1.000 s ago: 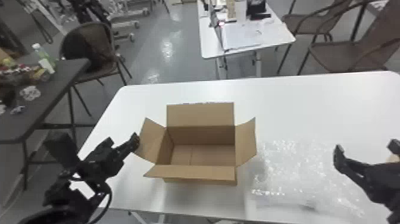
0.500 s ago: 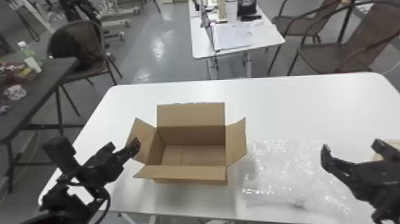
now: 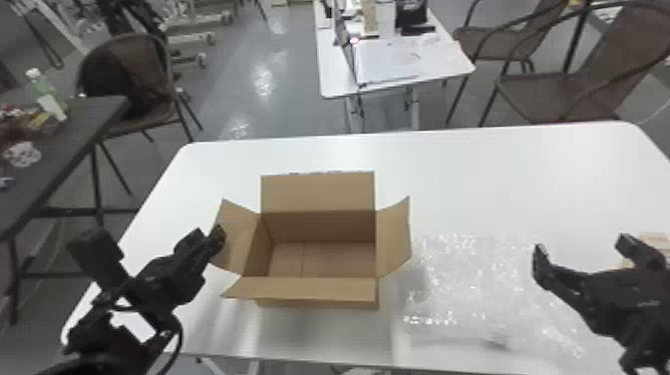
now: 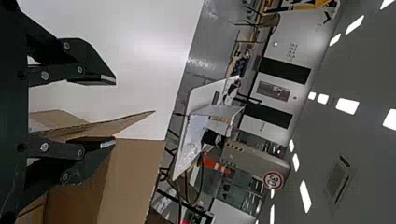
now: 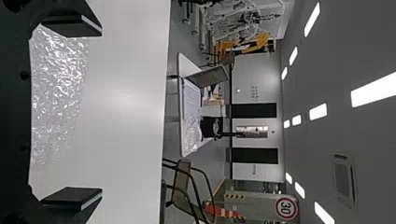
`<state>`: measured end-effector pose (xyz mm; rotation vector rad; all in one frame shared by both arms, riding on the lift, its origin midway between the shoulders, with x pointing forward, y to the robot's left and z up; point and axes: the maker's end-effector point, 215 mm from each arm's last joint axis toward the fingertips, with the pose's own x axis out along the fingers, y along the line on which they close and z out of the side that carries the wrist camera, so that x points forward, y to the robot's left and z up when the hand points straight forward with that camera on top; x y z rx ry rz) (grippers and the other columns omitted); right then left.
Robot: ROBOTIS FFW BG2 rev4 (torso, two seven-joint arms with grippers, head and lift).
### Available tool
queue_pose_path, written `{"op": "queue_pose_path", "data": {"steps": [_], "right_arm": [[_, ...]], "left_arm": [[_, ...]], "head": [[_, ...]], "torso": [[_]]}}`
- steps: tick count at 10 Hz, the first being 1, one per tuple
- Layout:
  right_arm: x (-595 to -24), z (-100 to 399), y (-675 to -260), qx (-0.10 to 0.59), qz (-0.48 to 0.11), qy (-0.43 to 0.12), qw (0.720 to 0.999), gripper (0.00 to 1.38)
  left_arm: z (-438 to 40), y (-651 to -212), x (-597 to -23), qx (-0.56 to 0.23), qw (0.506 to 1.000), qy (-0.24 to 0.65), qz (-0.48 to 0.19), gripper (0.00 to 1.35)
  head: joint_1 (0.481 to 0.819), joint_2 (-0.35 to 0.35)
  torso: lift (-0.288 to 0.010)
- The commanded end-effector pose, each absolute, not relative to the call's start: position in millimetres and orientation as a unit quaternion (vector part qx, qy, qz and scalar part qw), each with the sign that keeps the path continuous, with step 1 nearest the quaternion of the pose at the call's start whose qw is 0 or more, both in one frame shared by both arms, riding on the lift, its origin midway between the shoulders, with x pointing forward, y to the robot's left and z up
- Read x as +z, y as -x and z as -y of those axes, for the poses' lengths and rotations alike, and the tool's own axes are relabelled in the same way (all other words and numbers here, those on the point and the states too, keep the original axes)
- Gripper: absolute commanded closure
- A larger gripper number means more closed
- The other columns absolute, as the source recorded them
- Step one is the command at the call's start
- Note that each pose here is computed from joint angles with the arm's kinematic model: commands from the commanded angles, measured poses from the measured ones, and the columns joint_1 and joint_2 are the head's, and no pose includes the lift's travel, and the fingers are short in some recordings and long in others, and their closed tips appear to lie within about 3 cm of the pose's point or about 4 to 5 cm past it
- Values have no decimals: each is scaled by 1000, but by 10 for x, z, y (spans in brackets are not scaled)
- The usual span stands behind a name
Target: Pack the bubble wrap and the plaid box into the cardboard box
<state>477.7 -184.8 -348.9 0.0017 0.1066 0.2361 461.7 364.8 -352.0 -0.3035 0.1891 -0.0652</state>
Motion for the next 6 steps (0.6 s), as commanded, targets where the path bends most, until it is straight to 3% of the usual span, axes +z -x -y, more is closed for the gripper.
{"op": "queue_pose_path", "data": {"steps": [1, 2, 3, 6], "right_arm": [[-3496, 1849, -4777, 118, -54, -1, 992, 91], [-3504, 1850, -4777, 118, -55, -1, 992, 91], [-3513, 1851, -4776, 118, -55, -1, 991, 91], [-3519, 1852, -4776, 117, -55, -2, 992, 91]], "left_arm": [[-3640, -4611, -3514, -32, 984, 150, -92, 1015], [-3642, -4612, -3513, -32, 984, 151, -92, 1070], [-3641, -4612, -3502, -32, 984, 149, -89, 1228], [-3630, -4612, -3517, -33, 984, 150, -91, 1219]], "head": [[695, 211], [695, 211], [695, 211], [695, 210]], "torso": [[-122], [-122], [-122], [-122]]}}
